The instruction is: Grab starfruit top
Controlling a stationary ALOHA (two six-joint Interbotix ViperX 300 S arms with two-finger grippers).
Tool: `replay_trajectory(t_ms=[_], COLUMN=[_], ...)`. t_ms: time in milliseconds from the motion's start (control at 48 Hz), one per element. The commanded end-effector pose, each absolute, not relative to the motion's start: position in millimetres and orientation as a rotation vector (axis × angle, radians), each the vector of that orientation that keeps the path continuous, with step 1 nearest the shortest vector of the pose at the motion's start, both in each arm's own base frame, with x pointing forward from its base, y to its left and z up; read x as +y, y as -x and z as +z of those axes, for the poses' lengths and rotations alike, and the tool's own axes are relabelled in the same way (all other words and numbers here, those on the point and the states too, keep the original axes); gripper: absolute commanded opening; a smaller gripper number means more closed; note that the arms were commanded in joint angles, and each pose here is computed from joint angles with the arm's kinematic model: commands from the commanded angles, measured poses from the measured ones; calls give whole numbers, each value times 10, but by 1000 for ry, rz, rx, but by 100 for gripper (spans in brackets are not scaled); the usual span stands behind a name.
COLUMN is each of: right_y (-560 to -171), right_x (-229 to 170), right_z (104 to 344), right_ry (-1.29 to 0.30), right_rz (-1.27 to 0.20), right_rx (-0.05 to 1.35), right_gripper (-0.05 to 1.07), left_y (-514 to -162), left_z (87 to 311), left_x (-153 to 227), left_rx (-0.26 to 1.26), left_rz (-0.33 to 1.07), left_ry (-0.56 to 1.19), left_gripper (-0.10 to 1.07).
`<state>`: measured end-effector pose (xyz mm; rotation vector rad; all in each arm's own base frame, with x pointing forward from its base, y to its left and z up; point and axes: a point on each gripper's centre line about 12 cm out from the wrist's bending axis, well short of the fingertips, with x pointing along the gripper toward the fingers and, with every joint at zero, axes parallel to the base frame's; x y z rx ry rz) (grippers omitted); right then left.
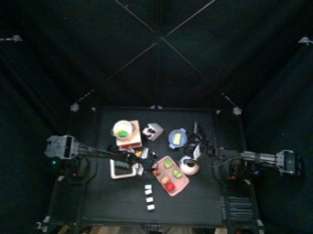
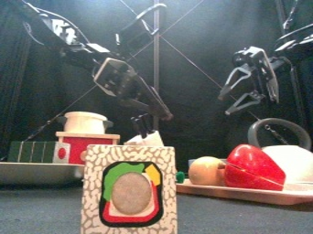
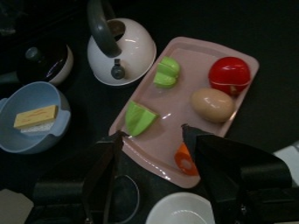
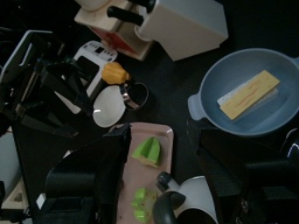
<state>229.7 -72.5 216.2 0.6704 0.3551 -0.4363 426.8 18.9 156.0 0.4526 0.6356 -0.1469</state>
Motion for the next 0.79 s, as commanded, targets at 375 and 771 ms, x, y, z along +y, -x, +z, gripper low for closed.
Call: replay_trajectory(t_ms=[375,771], right_y=[-2284,-2275], right_x=[-701,-712], right_z=[2150,2127], right_ry=[-631,-632], right_rz=[-402,-409], right_rx=[345,350], right_gripper=[88,88], left_y=[-4660,-4706], left_z=[1537,1339], left_x=[128,94], left_rx=[707,713], left_rz=[-122,-165], left_ry=[-635,-636], left_gripper=[91,91])
